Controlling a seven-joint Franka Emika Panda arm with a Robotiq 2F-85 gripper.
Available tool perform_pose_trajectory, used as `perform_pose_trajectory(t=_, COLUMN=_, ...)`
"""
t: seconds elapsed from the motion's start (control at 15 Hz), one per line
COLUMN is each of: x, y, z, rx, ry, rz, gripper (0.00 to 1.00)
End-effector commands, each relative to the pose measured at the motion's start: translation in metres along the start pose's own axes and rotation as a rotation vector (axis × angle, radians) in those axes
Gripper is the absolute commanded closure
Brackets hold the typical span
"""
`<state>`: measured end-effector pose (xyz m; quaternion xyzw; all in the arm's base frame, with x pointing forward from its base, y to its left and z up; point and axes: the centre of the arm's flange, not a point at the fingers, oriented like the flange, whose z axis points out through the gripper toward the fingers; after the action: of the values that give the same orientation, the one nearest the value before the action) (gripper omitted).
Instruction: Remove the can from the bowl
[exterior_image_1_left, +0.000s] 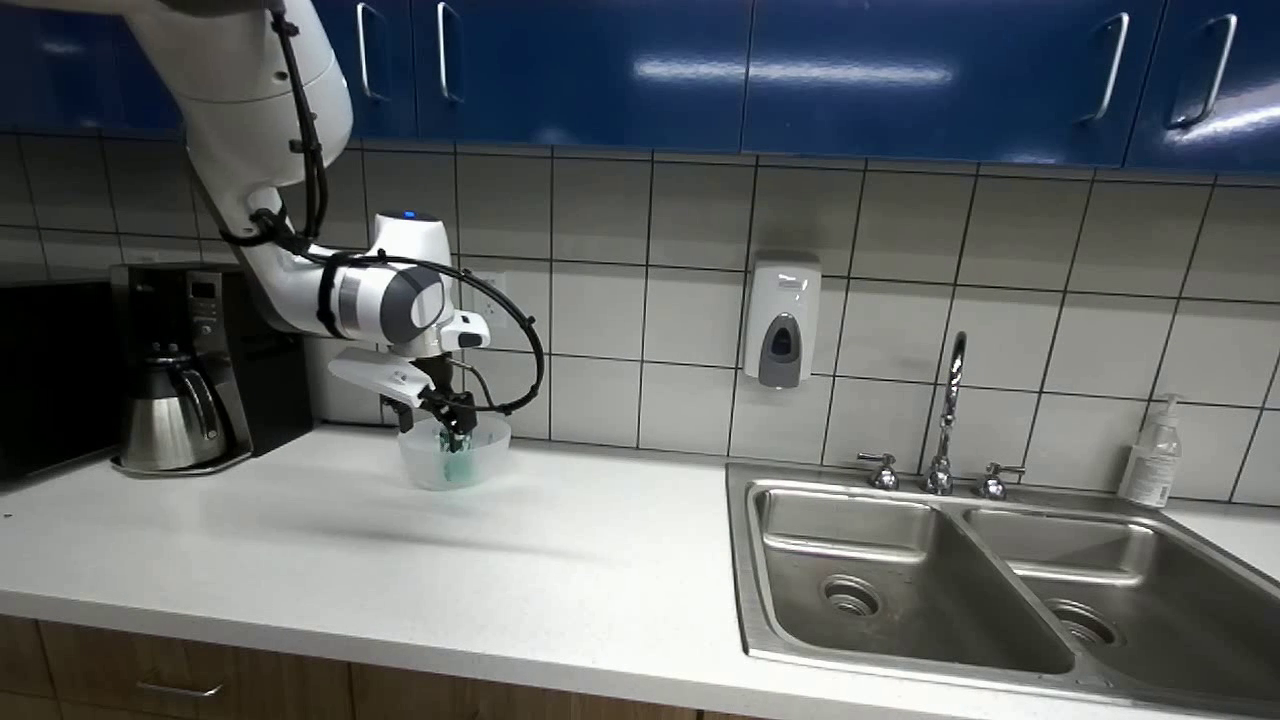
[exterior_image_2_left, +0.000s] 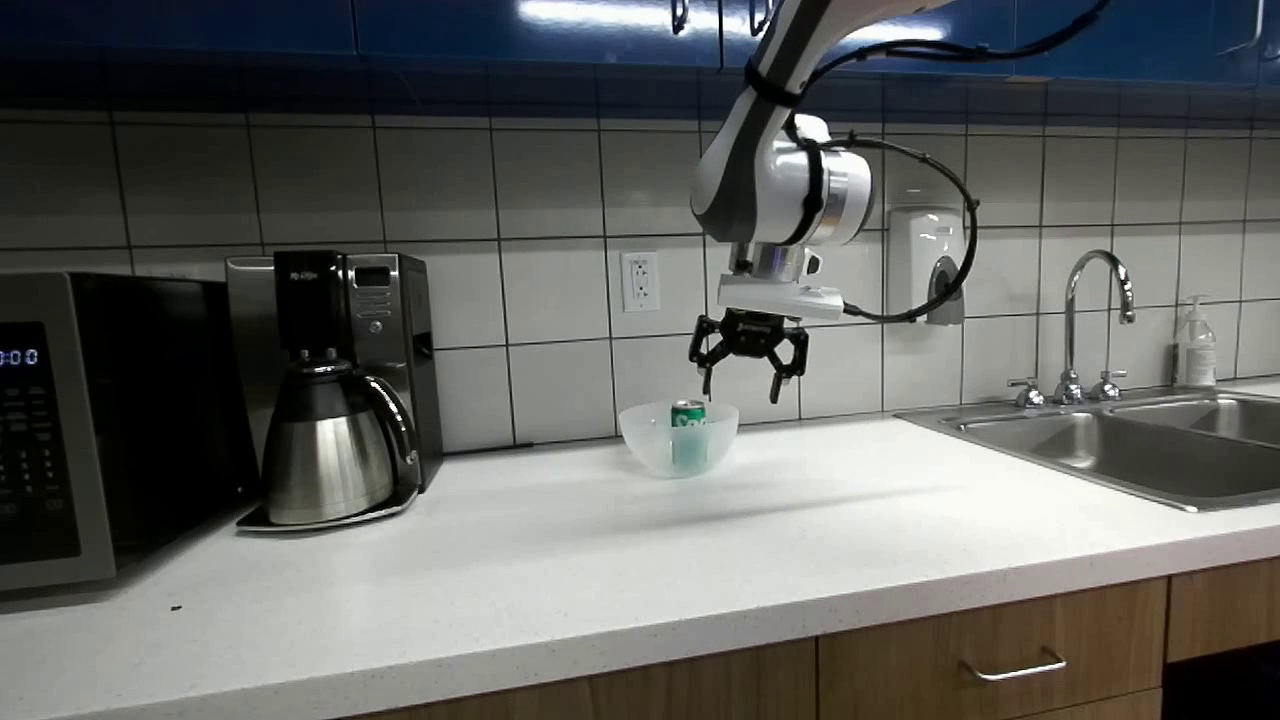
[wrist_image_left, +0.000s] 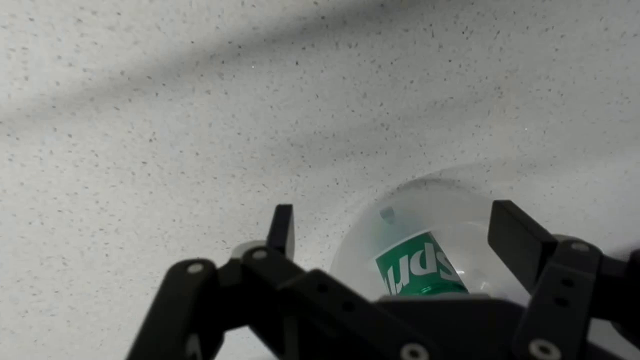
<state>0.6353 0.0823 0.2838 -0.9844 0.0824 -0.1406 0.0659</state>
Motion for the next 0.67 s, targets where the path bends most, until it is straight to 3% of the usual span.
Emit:
perform_pose_trajectory(t=0.0, x=0.036, y=-0.008, z=0.008, rx=0.010, ry=-0.009, rz=0.013, gripper=0.00)
perform_pose_trajectory(t=0.6, x=0.102, y=-0.022, z=0.029, rx=-0.003, ry=-0.027, rz=0.012, gripper=0.00)
